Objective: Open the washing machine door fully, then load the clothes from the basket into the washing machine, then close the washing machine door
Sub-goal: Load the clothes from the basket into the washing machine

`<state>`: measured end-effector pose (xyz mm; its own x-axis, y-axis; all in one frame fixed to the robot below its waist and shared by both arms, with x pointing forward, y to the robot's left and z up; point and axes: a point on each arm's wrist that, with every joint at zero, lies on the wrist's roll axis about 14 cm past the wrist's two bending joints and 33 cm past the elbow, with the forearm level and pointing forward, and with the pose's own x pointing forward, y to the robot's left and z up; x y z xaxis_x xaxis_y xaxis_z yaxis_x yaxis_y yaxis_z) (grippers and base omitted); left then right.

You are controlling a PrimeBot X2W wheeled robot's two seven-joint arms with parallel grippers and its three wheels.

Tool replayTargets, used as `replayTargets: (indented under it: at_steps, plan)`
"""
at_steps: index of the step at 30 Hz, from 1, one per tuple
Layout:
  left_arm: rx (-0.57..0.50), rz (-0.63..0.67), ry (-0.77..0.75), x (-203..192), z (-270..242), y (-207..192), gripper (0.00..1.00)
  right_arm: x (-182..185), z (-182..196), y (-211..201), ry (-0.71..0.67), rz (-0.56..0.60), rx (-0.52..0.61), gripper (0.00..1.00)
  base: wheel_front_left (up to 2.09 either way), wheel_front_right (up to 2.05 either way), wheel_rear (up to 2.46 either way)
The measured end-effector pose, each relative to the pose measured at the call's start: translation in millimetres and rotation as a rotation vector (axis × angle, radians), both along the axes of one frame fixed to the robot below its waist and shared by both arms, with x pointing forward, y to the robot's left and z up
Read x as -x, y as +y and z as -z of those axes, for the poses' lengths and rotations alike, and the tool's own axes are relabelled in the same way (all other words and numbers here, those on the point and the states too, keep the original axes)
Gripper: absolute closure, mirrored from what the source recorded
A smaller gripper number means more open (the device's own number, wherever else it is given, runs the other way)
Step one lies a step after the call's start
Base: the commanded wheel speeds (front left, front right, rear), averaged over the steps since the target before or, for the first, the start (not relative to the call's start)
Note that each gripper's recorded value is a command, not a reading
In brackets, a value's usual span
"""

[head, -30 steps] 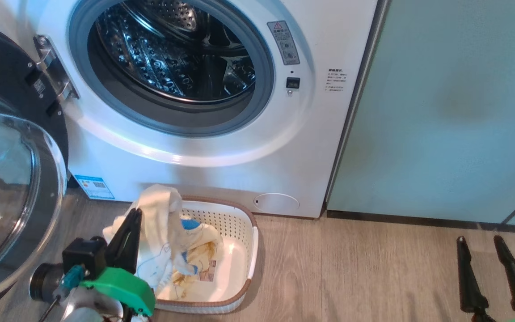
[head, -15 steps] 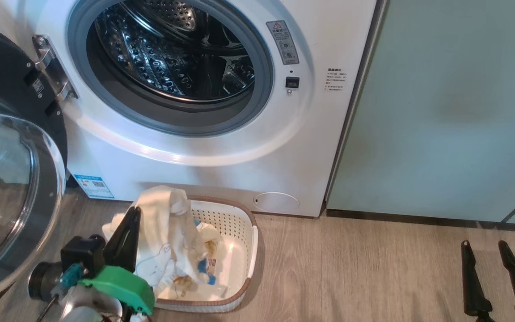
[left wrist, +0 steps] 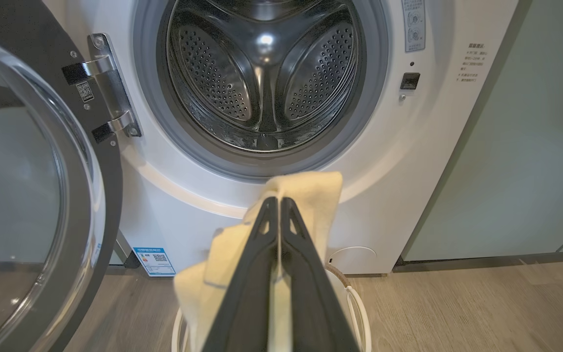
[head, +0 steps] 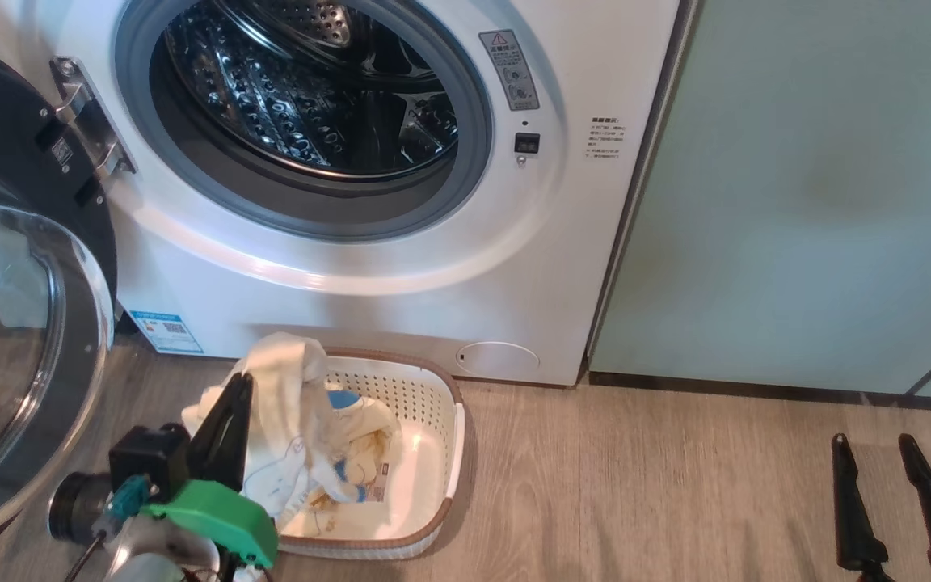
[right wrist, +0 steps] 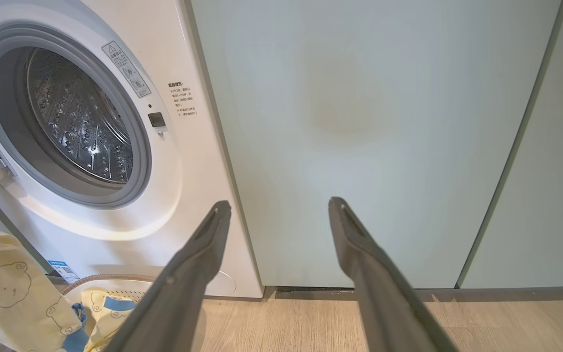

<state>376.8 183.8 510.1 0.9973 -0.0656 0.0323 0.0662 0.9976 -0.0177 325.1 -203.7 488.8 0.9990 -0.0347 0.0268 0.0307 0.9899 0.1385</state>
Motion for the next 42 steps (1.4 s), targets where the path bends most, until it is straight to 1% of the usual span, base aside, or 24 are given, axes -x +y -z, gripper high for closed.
replayTargets:
  at_steps: [6, 12, 19, 24, 25, 27, 33, 39, 42]
  plan:
    - [0.018, 0.006, 0.01, -5, 3, -3, 1.0, -1, 4, 0, 0.012, 0.001, -0.002, 0.0, 0.0, 0.0, 0.0]
    - [0.028, 0.039, 0.004, -27, 2, -12, 1.0, -6, 10, -1, 0.033, 0.006, -0.007, 0.0, 0.0, 0.0, 0.0]
    - [0.051, 0.063, -0.009, -75, -1, -18, 1.0, -32, 9, -2, 0.026, 0.006, -0.01, 0.0, 0.0, 0.0, 0.0]
    - [0.062, 0.077, 0.007, -110, 8, -21, 1.0, -47, 22, -3, 0.056, 0.011, -0.022, 0.0, 0.0, 0.0, 0.0]
    - [0.062, 0.077, 0.007, -110, 8, -21, 1.0, -47, 22, -3, 0.056, 0.011, -0.022, 0.0, 0.0, 0.0, 0.0]
    - [0.075, 0.08, 0.014, -124, 12, -21, 1.0, -52, 27, -4, 0.068, 0.014, -0.027, 0.0, 0.0, 0.0, 0.0]
    - [0.06, 0.098, 0.037, -166, 29, -19, 1.0, -66, 44, -9, 0.106, 0.033, -0.044, 0.0, 0.0, 0.0, 0.0]
    - [0.076, 0.13, 0.13, -206, 56, -20, 1.0, -79, 61, -14, 0.138, 0.049, -0.06, 0.0, 0.0, 0.0, 0.0]
    - [0.065, 0.144, 0.182, -223, 69, -19, 1.0, -82, 68, -16, 0.154, 0.058, -0.067, 0.0, 0.0, 0.0, 0.0]
